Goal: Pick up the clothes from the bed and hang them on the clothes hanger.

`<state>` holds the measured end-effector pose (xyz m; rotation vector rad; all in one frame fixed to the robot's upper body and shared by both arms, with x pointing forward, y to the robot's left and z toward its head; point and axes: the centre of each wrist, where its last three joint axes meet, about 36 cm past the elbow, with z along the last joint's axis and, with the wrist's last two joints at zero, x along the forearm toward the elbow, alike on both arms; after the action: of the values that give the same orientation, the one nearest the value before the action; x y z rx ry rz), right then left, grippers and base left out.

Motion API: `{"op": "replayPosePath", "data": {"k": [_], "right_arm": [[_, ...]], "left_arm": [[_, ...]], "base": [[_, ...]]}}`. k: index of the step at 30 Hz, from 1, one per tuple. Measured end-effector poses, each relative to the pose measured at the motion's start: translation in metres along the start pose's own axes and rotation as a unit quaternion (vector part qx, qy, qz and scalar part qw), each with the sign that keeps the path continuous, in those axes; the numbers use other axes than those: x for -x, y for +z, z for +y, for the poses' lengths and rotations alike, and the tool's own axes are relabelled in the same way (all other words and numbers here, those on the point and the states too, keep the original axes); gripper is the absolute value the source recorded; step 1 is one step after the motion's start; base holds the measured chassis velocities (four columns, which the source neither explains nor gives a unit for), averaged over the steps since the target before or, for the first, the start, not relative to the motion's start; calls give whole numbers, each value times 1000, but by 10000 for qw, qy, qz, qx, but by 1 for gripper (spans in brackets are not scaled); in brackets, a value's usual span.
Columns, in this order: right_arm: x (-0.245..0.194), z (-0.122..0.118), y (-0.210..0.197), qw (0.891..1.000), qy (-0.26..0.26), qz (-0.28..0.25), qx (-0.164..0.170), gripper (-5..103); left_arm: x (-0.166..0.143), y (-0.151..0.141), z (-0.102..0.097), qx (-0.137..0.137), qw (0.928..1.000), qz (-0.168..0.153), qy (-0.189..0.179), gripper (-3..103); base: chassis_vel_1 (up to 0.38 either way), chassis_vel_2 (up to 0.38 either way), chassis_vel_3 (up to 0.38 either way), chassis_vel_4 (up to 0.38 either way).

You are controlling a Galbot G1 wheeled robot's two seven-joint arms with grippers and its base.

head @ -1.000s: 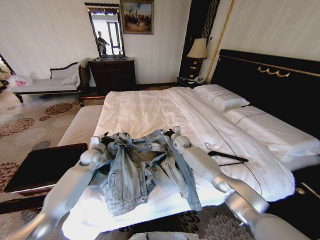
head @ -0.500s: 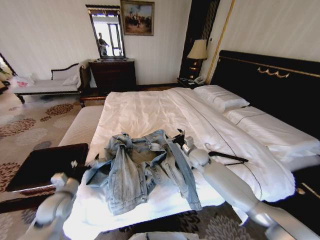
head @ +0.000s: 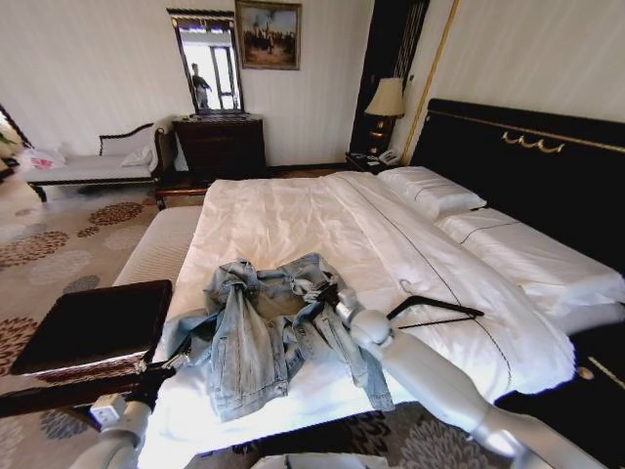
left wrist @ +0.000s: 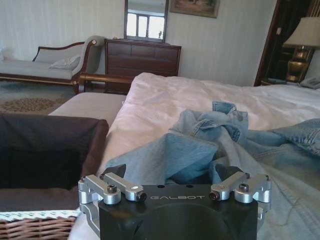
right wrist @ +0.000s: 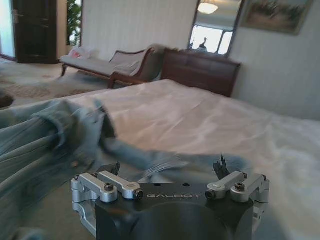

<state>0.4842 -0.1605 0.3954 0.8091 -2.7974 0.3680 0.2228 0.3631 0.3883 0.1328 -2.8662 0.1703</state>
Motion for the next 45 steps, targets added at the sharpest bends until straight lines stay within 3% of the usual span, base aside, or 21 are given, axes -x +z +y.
{"op": "replayPosePath", "data": {"k": [4,6,13,16,18,24,26,28,31,32,34,37,43,44,45], "right_arm": [[18,19,6,9998,-129,97,152,100],[37,40,8,9987,-249,168,410,100],[64,58,10,9981,-275,232,509,100],[71,62,11,9982,-243,266,472,103],[80,63,15,9986,-166,334,382,100],[99,54,33,9987,144,482,-99,97],[107,53,36,9971,358,510,-445,88],[111,54,36,9961,432,540,-546,88],[119,56,42,9936,524,698,-721,72],[120,56,43,9931,542,728,-746,67],[121,56,44,9927,566,752,-761,67],[124,52,48,9909,714,813,-798,51],[123,45,48,9901,867,812,-747,35],[123,44,48,9902,874,801,-743,24],[122,44,47,9904,875,787,-724,24]], "left_arm": [[1,-2,-6,-35,10000,-58,68,100],[1,-4,-12,-7,9999,-90,141,100],[3,0,-21,33,9997,-65,252,100],[3,3,-23,-15,9997,-38,258,100],[1,6,-25,-44,9996,-6,261,100],[-3,7,-30,-129,9994,23,311,100],[-2,6,-31,-145,9994,1,327,100],[-2,5,-32,-153,9993,-7,333,100],[-3,4,-31,-183,9993,-17,325,100],[-3,3,-30,-191,9993,-15,316,100],[-4,3,-30,-203,9993,-17,309,100],[-6,2,-27,-228,9994,-3,277,100],[-8,3,-29,-297,9992,-9,252,100],[-8,3,-30,-315,9992,-11,253,100],[-8,3,-31,-333,9991,-11,258,100]], "base": [[0,0,0,0],[0,0,0,0],[0,0,0,0],[0,0,0,0],[0,0,0,0],[0,0,0,0],[0,0,0,0],[0,0,0,0],[0,0,0,0],[0,0,0,0],[0,0,0,0],[0,0,0,0],[0,0,0,0],[0,0,0,0],[0,0,0,0]]}}
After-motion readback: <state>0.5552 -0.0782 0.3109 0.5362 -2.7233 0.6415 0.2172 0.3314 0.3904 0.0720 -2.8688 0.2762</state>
